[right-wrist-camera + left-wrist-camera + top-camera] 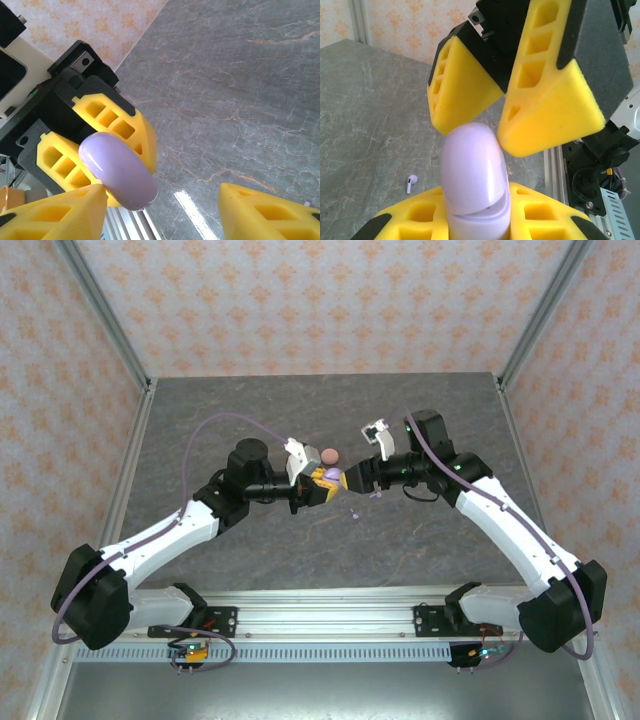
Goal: Insert the wireless bluetooth earbuds into the charging case
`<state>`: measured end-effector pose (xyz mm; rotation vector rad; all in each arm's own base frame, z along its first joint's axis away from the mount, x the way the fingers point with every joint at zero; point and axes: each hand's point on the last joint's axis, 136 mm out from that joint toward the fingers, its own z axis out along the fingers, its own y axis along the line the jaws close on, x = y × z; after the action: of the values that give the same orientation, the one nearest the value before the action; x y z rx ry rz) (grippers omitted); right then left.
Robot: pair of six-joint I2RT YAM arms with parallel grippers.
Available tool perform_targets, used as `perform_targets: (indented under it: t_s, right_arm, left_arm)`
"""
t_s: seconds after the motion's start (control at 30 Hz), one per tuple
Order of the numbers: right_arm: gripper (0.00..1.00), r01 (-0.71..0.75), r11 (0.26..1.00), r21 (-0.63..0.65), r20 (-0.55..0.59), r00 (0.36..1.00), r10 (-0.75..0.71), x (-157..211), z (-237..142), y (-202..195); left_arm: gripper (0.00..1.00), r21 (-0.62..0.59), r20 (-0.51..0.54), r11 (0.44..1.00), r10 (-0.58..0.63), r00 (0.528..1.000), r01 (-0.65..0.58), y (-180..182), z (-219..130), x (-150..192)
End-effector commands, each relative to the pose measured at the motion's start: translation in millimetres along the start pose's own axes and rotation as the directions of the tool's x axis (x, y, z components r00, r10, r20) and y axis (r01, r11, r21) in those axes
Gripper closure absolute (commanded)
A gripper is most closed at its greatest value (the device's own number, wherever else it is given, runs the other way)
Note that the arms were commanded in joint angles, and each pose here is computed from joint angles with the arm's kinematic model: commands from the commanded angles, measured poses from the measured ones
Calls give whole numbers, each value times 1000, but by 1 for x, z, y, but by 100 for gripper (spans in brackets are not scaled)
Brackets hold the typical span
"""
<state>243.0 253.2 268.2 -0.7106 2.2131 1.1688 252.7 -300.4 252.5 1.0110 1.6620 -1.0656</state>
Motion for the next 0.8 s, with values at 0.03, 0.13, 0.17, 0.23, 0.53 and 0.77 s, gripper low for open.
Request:
perform_targets:
  t_s: [0.03, 0.13, 0.17, 0.23, 0.53, 0.77]
  right_arm:
    - [39, 15, 998, 67, 63, 998, -20, -21, -4, -5]
    - [39, -1, 994, 112, 79, 997, -8, -24, -6, -12]
    - [39, -4, 993, 122, 82, 997, -6, -25, -6, -14]
    - [39, -6, 992, 130, 85, 996, -5, -25, -7, -14]
    - [38, -113, 912, 393, 230, 973, 22, -36, -38, -52]
    - [39, -247, 759, 603, 196, 968, 160, 1, -46, -115]
  left_arm:
    - [87, 58, 34, 995, 76, 997, -77, -21, -3, -14]
    - [87, 52, 36, 995, 80, 996, -82, -21, -4, -15]
    - [87, 48, 34, 995, 80, 996, -82, -21, -5, -15]
    - [87, 29, 34, 996, 80, 996, -81, -18, -5, -15]
    - [87, -18, 42, 998, 62, 997, -61, -7, -2, -12]
    - [87, -23, 54, 999, 49, 997, -47, -6, -1, -16]
